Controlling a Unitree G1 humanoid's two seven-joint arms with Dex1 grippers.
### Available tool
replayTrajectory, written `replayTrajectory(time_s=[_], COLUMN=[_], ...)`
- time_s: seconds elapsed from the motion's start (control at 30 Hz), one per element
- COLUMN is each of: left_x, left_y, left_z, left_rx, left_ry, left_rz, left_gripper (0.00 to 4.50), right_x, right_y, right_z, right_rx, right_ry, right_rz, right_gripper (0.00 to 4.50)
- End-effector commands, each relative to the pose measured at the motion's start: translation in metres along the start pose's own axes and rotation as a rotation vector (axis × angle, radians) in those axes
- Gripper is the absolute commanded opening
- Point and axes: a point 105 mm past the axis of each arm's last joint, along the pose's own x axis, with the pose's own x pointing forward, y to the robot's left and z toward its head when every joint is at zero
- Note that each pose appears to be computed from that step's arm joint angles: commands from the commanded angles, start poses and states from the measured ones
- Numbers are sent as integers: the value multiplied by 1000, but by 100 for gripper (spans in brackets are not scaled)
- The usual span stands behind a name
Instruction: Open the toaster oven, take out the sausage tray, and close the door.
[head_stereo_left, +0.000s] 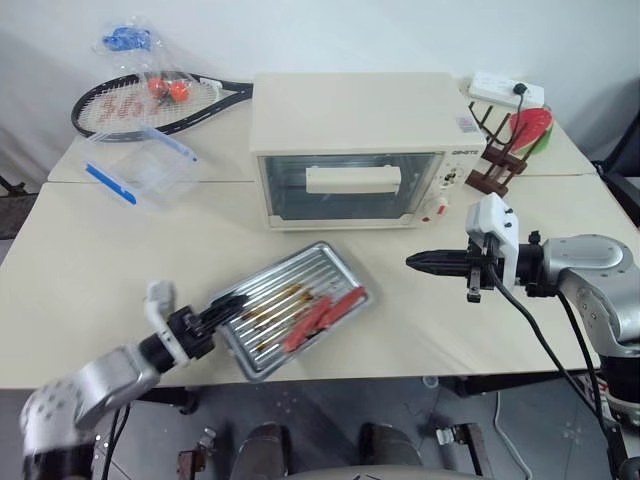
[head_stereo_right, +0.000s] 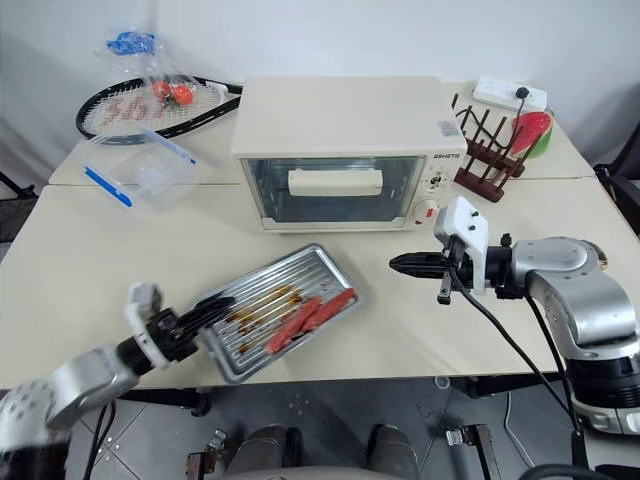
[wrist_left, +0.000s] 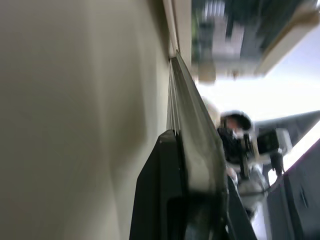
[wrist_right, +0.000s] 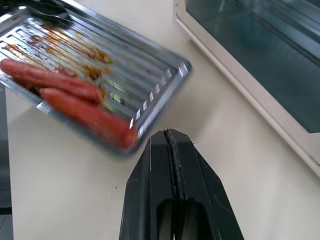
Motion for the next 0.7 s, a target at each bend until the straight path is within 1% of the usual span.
replayTrajectory(time_s=[0.03, 0.13, 0.23, 0.27, 0.37, 0.43, 0.53, 0.7], left_x=[13, 30, 54, 65, 82, 91, 104, 114], left_y=[-8, -5, -5, -3, -1, -1, 6, 12], left_z=[-5, -8, -7, -6, -4, -6, -12, -8], left_rx=[-32, -30, -26, -16, 0, 15, 73, 117], left_ry=[144, 238, 312, 327, 359, 401, 474, 511], left_rz=[-58, -33, -35, -26, -13, -14, 31, 49], left_gripper=[0, 0, 0, 0, 0, 0, 0, 0], right_x=[-13, -19, -25, -27, -30, -31, -34, -35], right_y=[-3, -2, -1, 0, 1, 0, 0, 1], right_z=[12, 9, 4, 3, 3, 4, 2, 1], right_rx=[-56, -40, -33, -29, -27, -25, -24, -22], right_ry=[-27, -24, -14, -12, -14, -17, -14, -9], right_rz=[-70, -99, -131, -142, -166, -183, -201, -212], right_gripper=[1, 1, 1, 1, 1, 1, 1, 1])
